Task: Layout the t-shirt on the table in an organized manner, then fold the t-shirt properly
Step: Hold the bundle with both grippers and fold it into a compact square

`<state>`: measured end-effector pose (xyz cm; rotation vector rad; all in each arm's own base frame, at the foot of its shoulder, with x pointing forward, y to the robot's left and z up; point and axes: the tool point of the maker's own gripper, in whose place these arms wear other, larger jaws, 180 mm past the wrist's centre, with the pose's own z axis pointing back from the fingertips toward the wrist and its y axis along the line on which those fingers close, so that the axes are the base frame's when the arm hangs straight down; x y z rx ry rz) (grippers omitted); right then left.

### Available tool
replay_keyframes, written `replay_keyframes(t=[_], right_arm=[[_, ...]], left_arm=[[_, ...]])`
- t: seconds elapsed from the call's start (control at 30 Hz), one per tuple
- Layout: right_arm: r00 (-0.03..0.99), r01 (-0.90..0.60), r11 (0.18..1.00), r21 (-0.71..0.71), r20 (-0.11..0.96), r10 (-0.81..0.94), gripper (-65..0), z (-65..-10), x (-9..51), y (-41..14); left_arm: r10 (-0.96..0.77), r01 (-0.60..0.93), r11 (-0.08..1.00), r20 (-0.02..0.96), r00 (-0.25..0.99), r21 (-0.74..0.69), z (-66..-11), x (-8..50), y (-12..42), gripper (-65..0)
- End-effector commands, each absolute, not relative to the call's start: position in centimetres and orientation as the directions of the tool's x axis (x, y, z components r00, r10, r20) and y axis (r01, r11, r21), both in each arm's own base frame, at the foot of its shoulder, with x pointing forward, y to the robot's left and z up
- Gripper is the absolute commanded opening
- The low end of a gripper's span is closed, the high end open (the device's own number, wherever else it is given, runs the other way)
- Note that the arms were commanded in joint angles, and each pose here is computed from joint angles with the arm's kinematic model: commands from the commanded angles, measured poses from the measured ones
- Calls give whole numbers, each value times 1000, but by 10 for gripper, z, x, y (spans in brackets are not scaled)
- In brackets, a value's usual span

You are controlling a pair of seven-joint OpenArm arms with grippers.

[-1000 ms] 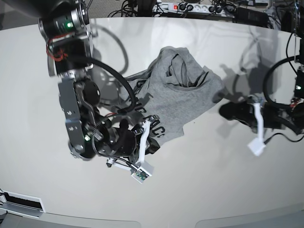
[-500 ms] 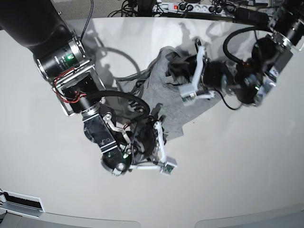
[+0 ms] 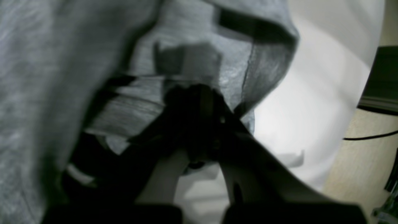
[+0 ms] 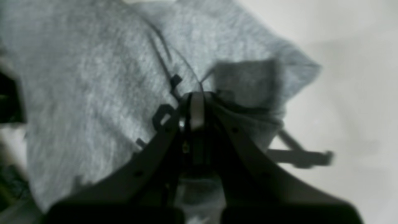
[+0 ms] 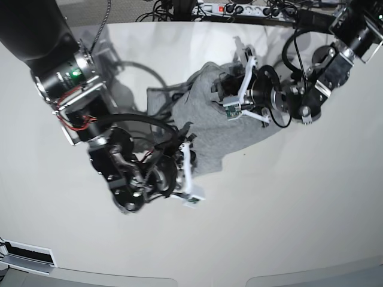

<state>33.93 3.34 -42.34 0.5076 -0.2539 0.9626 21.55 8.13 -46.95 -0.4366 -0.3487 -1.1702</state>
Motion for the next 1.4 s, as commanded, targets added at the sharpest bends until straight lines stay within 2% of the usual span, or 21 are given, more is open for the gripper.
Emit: replay_keyframes(t=[0.0,0.17,0.37,0.47,0.53,0.63,0.73,0.87,0.93,1.1,1.37], right_arm=[[555,-832,454,319,460,693,-650,-409,346,38],[646,-756,432,492,449,618,-650,-400,325,33],[679,-731,396,555,536,502,-650,-374,321,34],[686,-727,435,531,584,433,-650,-366,331,25],[695,-709,508,489,607,385,-650,-369,346,8],[709,-652,631,419,632,313,-650,-385,362,-24],[713,-596,709,377,654,252,-650,-403,363,-46],[723,-570,732,373,651,232,-650,-422,348,-51],[735,-565,726,392,639,227,-650,-428,339,-46],[761,-556,697,453,616,207,-650,-438,320,-19],[850,-491,632,600,488,197,-650,-456,267,5]], left_arm=[[-860,928,370,359,362,-49,-483,233,122,-650],[-838,868,492,308,449,73,-485,276,180,-650],[-812,804,549,372,450,226,-448,336,201,-650],[-815,793,551,376,442,262,-431,356,204,-650],[-796,775,575,399,455,264,-418,367,203,-650],[-713,727,648,514,477,225,-390,384,194,-650],[-606,704,698,631,484,130,-359,394,188,-650],[-406,711,703,810,424,-20,-302,406,178,-650],[-261,673,732,865,428,-112,-274,413,183,-650],[-80,626,724,867,492,-288,-249,405,197,-650],[-51,575,730,810,584,-369,-286,375,205,-650]])
